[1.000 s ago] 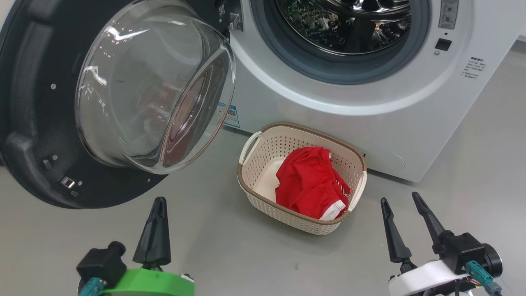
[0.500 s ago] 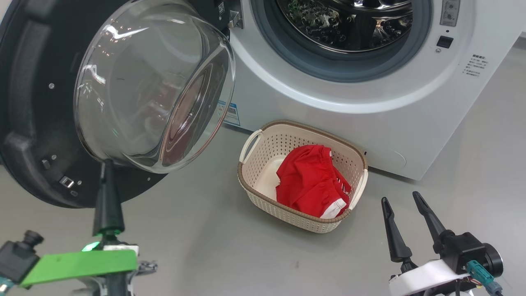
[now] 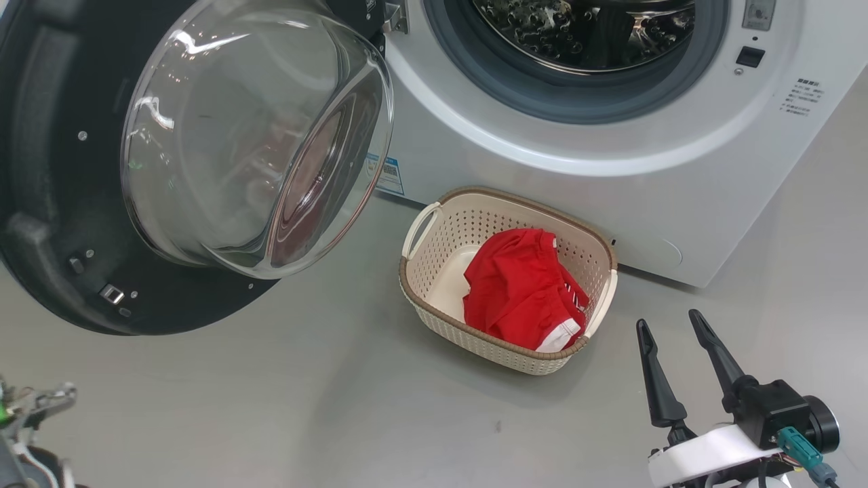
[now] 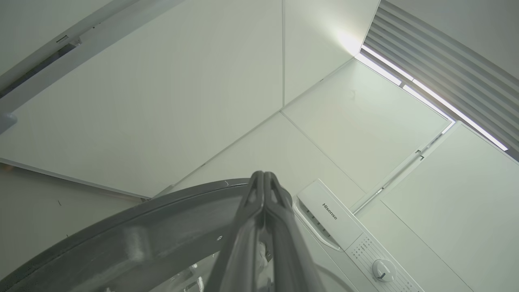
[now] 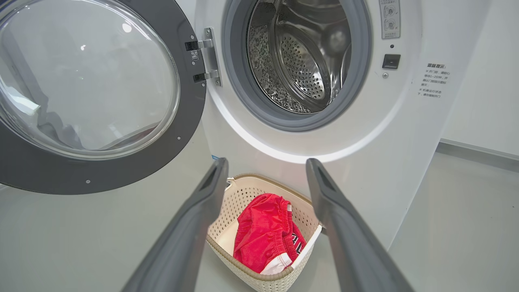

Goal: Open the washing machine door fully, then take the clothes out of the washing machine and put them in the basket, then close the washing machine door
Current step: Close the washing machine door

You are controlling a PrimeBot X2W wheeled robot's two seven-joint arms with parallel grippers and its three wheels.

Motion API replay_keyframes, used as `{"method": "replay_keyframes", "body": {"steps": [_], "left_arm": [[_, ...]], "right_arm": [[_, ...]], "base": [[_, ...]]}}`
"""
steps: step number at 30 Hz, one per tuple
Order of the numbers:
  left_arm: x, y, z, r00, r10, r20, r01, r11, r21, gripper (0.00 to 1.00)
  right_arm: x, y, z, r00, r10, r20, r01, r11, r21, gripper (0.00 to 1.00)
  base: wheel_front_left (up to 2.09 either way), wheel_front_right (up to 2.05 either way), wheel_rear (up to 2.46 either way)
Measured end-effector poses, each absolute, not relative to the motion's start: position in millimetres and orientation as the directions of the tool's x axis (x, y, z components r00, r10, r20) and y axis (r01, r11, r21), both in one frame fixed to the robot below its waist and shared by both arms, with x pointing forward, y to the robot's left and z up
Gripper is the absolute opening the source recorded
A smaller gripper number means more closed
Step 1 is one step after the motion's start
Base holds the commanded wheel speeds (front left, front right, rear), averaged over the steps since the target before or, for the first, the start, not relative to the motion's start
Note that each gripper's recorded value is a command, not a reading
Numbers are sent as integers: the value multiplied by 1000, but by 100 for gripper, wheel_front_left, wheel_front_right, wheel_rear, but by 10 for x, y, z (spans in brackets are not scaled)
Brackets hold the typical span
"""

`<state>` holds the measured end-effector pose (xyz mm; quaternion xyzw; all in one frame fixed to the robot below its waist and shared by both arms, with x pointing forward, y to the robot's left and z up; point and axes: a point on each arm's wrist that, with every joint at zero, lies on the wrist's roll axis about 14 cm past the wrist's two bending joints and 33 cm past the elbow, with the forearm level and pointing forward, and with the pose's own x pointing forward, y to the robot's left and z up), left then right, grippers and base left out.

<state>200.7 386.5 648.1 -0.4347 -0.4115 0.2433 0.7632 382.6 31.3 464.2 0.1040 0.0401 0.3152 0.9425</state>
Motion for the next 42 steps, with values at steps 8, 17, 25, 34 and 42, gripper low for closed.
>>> {"method": "replay_keyframes", "body": {"steps": [8, 17, 25, 34, 42], "left_arm": [[1953, 4184, 6395, 553, 748, 366, -60, 474, -878, 0], [2051, 4427, 5913, 676, 725, 130, -197, 348, -917, 0], [2179, 4576, 5618, 717, 696, -35, -273, 235, -933, 0], [2301, 4641, 5351, 725, 675, -136, -292, 123, -948, 0], [2536, 4569, 5164, 757, 622, -200, -331, 100, -938, 0]], "right_arm": [[3847, 318, 4582, 792, 609, -23, -590, 776, 222, 100], [3890, 326, 4585, 787, 617, -14, -600, 771, 215, 100], [3927, 287, 4517, 786, 617, -31, -597, 772, 218, 100], [4001, 235, 4495, 787, 616, -32, -597, 773, 213, 100], [4083, 155, 4436, 794, 607, -42, -586, 782, 213, 100]], "base": [[0, 0, 0], [0, 0, 0], [0, 0, 0], [0, 0, 0], [0, 0, 0]]}}
